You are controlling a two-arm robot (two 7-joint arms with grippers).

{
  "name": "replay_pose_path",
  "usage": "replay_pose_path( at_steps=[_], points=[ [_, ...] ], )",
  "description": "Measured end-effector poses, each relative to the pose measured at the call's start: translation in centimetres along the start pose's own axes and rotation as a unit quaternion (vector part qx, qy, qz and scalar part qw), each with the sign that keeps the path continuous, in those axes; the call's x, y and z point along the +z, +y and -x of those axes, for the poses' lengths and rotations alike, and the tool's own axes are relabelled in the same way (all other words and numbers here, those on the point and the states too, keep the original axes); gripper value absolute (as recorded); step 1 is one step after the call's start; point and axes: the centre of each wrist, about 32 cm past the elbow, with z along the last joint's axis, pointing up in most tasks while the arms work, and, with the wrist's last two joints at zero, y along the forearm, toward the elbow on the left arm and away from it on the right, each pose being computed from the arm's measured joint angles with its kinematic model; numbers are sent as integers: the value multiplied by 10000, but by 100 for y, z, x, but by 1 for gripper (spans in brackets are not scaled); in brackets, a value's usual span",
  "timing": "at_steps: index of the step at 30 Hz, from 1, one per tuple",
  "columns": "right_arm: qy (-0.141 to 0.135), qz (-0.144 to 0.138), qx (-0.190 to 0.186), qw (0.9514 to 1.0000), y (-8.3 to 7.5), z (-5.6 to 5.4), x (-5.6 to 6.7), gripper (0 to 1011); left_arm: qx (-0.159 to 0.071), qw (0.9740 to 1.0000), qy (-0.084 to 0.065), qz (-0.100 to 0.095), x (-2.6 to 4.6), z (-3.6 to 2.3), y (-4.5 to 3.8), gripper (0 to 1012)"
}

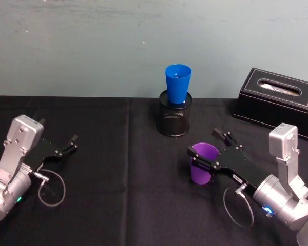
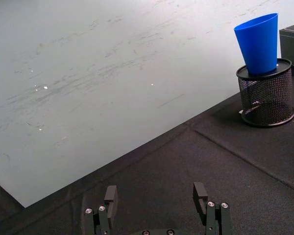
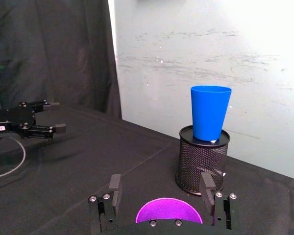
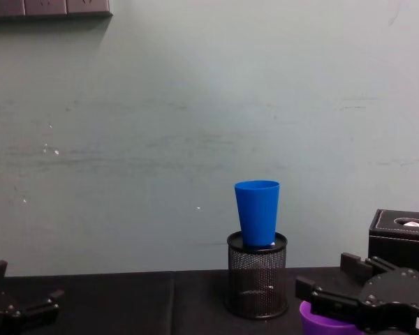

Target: Pick up one cup with a gripper and tap it against the other cup.

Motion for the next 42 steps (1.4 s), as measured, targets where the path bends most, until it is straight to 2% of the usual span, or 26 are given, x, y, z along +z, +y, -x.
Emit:
replay_pose_path(
  at_steps=[12, 20, 29, 42],
  points=[
    [-4, 3, -35, 10000, 2, 0, -1, 1003, 0, 10000, 0, 0, 0, 0, 0, 1011],
    [-14, -3, -424, 9991, -5, -12, -4, 1003, 0, 10000, 0, 0, 0, 0, 0, 1011],
    [48, 44, -1183, 9930, -20, -42, -19, 1003, 0, 10000, 0, 0, 0, 0, 0, 1011],
    [36, 171, -1807, 9834, -24, -48, -20, 1003, 0, 10000, 0, 0, 0, 0, 0, 1011]
  ],
)
